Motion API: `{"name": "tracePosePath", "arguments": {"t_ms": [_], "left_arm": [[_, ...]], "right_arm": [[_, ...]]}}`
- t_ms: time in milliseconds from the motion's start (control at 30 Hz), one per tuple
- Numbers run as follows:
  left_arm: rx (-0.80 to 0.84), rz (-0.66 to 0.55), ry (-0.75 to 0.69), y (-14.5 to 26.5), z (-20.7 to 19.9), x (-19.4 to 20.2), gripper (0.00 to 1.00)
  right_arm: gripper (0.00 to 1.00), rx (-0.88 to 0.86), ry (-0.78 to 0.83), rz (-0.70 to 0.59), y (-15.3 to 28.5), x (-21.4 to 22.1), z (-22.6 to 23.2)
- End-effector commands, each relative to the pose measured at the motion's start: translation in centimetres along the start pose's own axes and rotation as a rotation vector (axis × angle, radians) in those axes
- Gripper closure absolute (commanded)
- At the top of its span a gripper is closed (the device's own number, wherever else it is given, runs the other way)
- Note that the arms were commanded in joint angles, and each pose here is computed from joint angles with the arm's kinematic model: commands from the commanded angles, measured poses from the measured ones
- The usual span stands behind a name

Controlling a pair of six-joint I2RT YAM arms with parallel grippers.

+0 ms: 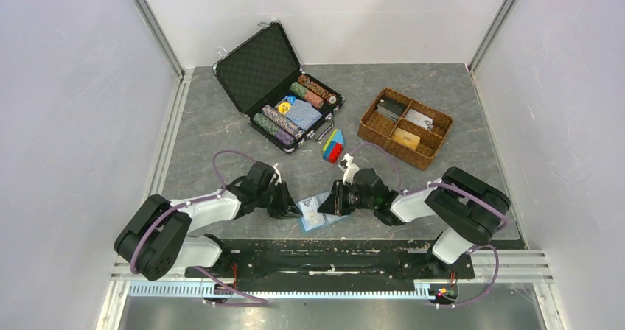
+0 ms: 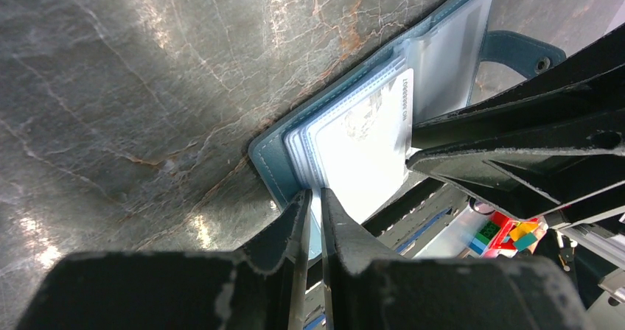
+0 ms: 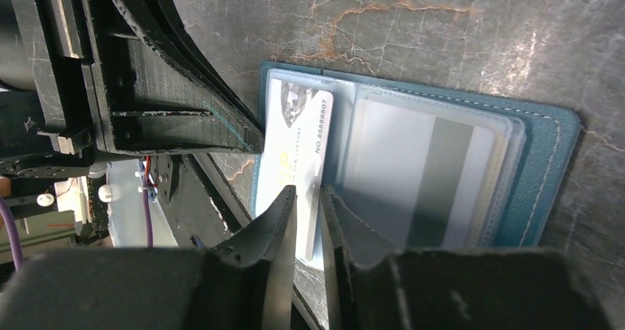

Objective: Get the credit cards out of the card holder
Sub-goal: Remove the credit card from the card holder.

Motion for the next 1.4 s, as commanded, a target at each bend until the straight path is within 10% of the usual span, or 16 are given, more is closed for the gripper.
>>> {"name": "tracePosePath", "arguments": {"t_ms": [0,133,1367], "left_arm": [[-0.148,-0.015,0.027,-0.6,3.2,0.5,0.82],[-0.152,-0.013,0.027,-0.6,3.3,0.4,0.82],[-0.171,-0.066,-0.039,0.8,0.9,-1.6,0.71]], "right_arm": [[0.84,-0.064,-0.007,-0.036,0.1,-0.6,0.8],[1.0,-0.067,-0.005,-0.047,0.3,-0.8,0.6],[1.0,0.047,0.024,-0.133,5.6,-0.5,-2.3]]}}
Point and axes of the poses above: each gripper's point midway between its finger pads, its own y axis back along the fingers, its own z axis along the line the jaws close on, x = y × z, the point moved 4 cm from there along y, back along the fingers, and after that the axes turned 6 degrees about y, right-handed, at the moved point
